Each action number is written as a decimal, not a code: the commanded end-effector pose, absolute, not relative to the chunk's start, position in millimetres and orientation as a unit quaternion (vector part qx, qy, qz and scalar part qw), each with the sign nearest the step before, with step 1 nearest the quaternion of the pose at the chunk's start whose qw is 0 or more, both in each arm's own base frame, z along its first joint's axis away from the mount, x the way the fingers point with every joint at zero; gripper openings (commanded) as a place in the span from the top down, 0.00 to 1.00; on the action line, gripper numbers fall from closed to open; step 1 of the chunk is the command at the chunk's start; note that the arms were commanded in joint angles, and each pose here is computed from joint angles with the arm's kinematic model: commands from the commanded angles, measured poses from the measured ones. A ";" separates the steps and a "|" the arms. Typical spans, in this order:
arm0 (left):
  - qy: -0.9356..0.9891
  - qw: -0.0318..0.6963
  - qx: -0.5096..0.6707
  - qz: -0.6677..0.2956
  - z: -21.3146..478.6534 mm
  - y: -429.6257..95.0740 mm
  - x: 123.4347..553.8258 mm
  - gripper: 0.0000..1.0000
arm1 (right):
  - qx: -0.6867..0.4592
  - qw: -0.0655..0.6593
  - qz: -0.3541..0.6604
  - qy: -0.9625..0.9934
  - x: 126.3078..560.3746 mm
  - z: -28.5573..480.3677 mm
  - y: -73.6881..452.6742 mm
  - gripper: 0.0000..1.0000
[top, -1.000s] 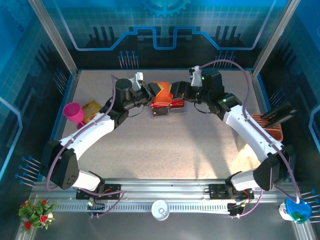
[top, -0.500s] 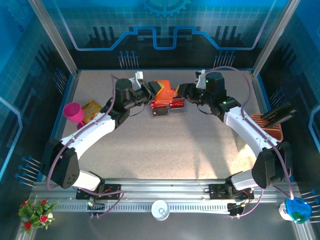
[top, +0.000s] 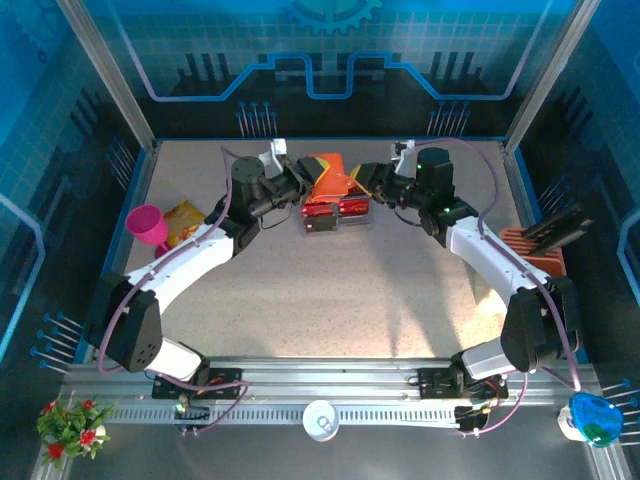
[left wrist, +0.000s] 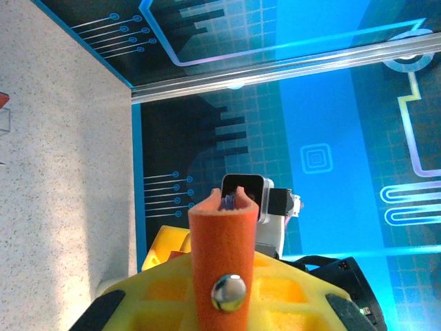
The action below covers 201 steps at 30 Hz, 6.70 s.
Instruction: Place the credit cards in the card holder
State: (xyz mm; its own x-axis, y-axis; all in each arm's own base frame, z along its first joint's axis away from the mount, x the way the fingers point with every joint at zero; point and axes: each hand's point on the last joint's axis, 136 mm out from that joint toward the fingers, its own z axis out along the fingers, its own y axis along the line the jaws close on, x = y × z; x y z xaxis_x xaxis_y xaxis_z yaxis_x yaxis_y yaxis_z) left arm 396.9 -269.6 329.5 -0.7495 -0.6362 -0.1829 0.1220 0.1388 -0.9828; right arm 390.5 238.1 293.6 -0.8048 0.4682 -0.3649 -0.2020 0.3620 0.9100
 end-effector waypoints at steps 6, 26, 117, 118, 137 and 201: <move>0.662 0.316 -0.176 -0.656 349.1 -278.3 397.2 0.92 | 0.066 0.277 0.621 0.730 384.4 312.3 249.9 0.74; 0.685 0.306 -0.176 -0.637 327.0 -287.6 396.6 0.77 | 0.029 0.225 0.720 0.656 375.3 336.1 270.3 0.91; 0.989 0.147 -0.014 -0.025 46.7 -196.1 293.5 0.03 | 0.167 0.180 0.600 0.761 314.2 60.5 240.9 1.00; 0.989 0.143 -0.013 -0.022 43.8 -195.4 292.5 0.03 | 0.169 0.179 0.599 0.762 313.3 58.6 240.4 1.00; 0.991 0.133 0.005 0.033 29.3 -183.7 297.0 0.01 | 0.154 0.182 0.543 0.805 301.3 60.3 224.7 0.64; 0.969 0.180 -0.053 -0.161 129.9 -245.4 311.1 0.01 | -0.095 0.055 0.370 0.923 272.7 19.1 247.3 1.00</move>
State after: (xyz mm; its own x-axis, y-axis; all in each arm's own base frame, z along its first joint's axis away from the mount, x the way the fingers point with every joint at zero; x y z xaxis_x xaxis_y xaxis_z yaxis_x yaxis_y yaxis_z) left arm 304.2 -213.4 91.7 -0.9384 -0.1285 -0.3208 -0.0778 0.9830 -0.1662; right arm 273.2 249.1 20.2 -0.9756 -0.1160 -0.1864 -0.2127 0.7100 0.6713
